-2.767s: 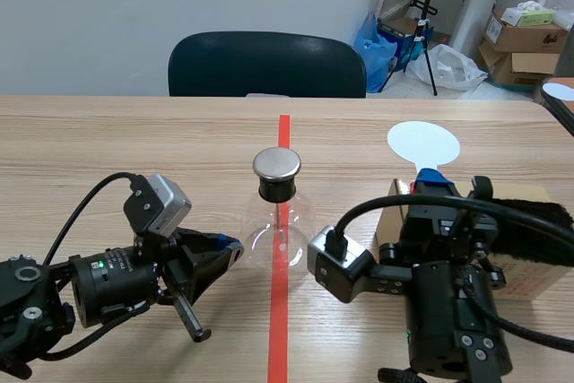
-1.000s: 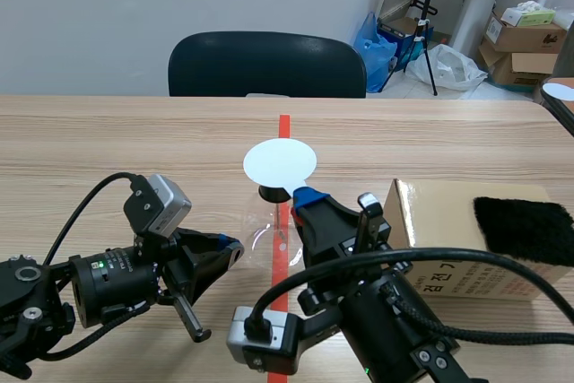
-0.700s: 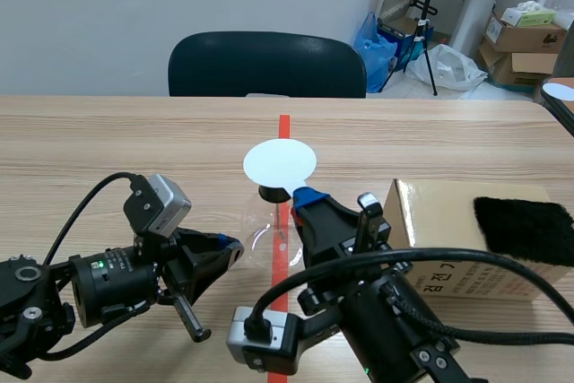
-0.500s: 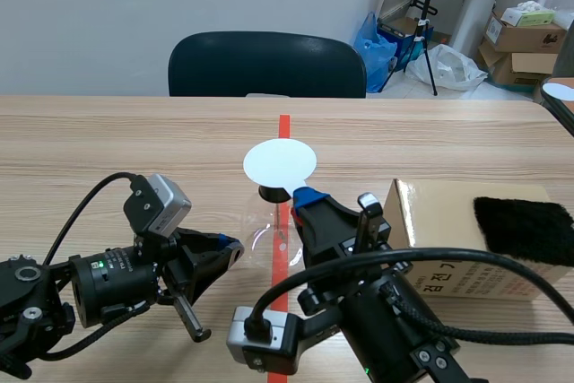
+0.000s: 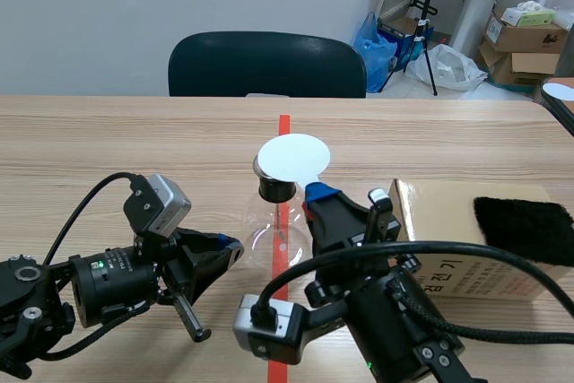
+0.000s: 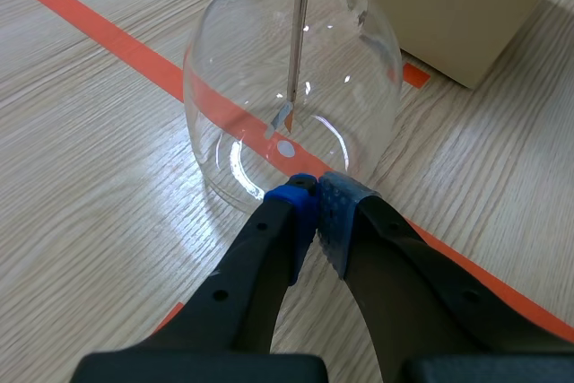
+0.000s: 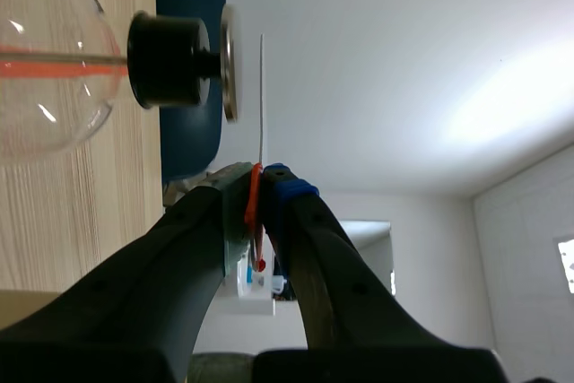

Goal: Do the electroscope experiment

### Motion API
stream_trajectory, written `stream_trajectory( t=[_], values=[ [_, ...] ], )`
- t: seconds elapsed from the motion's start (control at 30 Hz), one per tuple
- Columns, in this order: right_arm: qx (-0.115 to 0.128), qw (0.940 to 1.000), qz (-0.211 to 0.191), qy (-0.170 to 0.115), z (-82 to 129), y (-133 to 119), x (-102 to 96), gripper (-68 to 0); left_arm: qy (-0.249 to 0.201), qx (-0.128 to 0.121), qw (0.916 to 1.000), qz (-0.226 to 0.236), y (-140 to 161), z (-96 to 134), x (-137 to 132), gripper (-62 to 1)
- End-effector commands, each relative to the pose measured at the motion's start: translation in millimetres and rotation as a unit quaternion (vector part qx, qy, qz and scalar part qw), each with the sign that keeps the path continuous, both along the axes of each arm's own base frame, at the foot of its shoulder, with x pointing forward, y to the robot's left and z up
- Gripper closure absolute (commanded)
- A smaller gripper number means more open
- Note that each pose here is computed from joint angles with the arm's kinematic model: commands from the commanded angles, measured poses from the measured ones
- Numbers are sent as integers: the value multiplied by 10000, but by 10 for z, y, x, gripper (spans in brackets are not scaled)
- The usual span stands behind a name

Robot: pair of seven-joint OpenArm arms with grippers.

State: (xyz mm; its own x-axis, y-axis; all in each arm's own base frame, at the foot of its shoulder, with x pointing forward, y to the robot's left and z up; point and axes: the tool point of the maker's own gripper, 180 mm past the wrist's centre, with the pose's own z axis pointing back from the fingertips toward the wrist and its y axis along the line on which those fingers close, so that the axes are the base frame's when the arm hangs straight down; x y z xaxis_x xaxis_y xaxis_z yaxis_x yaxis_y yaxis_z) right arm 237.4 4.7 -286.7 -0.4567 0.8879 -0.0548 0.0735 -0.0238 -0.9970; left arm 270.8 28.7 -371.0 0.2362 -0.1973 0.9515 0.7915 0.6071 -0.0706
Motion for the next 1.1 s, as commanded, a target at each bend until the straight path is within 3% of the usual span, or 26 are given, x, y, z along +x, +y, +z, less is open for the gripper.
stream_trajectory(
  t=[0.0, 0.2, 0.5, 0.77, 1.07],
  values=[
    [56, 9997, -148, -172, 105, -64, 60, -10, -151, -137, 9998, 34, -11, 117, 72, -28],
    [126, 9955, -918, -186, 120, -323, 160, -10, -151, -137, 9998, 34, -11, 117, 72, -28],
    [214, 9813, -1901, -203, 133, -676, 228, -10, -151, -137, 9998, 34, -11, 117, 72, -28],
    [244, 9743, -2232, -208, 135, -798, 235, -10, -151, -137, 9998, 34, -11, 117, 72, -28],
    [245, 9740, -2245, -209, 135, -802, 235, -10, -151, -137, 9998, 34, -11, 117, 72, -27]
  ],
)
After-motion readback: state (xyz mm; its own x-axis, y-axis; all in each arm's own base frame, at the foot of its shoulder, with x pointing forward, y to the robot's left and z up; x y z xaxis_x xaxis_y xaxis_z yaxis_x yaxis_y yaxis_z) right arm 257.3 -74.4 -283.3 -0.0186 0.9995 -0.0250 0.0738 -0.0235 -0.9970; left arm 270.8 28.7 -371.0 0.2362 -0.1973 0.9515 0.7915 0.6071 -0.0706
